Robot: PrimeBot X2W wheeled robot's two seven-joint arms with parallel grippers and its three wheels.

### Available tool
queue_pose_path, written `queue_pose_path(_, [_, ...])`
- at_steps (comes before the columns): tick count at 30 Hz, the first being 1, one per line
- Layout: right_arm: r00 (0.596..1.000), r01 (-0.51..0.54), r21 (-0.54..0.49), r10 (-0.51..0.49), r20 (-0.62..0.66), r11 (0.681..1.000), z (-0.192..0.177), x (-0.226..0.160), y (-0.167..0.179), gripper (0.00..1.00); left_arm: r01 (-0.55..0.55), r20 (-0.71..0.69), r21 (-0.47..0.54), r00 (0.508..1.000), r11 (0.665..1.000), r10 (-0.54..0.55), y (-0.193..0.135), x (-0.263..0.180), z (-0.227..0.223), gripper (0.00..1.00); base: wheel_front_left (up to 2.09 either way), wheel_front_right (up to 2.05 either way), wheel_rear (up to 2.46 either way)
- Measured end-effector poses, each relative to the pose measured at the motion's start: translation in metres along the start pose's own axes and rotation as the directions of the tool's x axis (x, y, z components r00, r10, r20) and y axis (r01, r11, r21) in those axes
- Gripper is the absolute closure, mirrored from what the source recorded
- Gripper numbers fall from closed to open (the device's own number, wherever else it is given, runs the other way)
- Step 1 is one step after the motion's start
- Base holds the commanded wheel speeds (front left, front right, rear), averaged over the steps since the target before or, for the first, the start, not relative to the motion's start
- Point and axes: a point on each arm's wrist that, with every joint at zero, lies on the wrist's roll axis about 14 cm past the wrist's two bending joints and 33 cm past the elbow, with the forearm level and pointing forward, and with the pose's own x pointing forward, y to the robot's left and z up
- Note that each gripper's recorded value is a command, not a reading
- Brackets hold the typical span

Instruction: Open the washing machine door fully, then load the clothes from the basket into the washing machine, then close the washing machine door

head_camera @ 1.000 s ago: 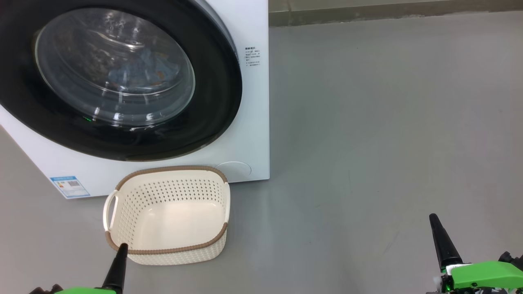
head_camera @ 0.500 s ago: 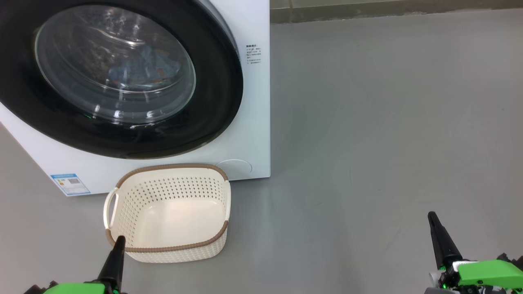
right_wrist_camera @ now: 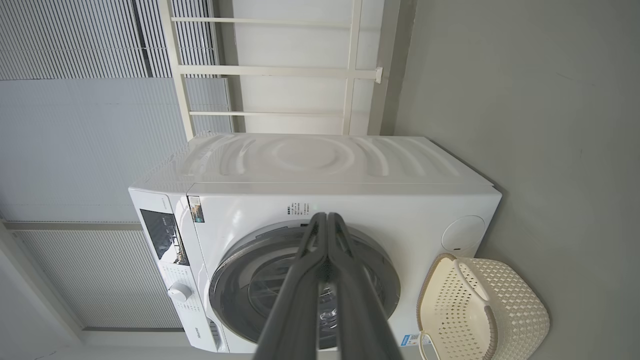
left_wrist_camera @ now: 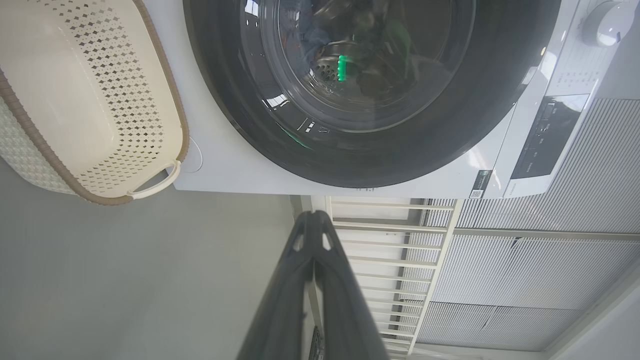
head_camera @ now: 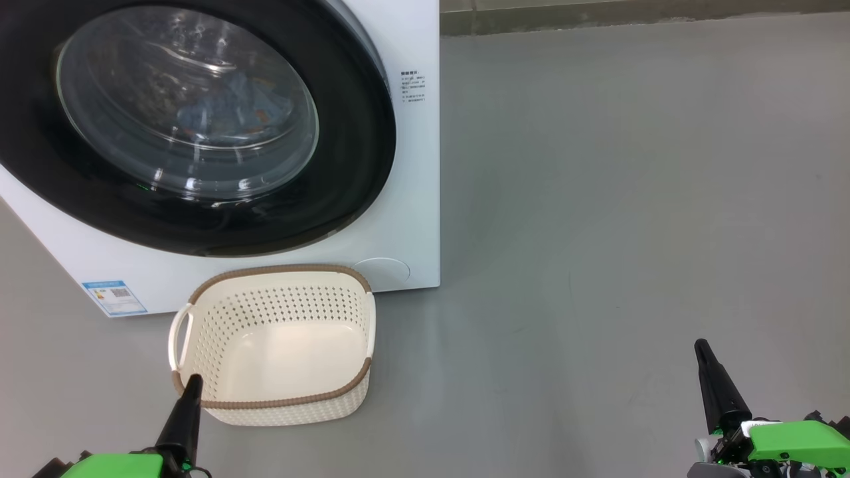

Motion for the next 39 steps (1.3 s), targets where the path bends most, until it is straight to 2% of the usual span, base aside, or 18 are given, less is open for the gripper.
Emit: queue_pose_path(39, [1.000,0.000,0.000,0.000,0.000,1.000,0.0000,0.0000,0.0000,1.00,0.000,0.002,0.000,1.000,1.000,0.000,0.0000,0.0000,0.0005,1.00,0.00,0.00,0.00])
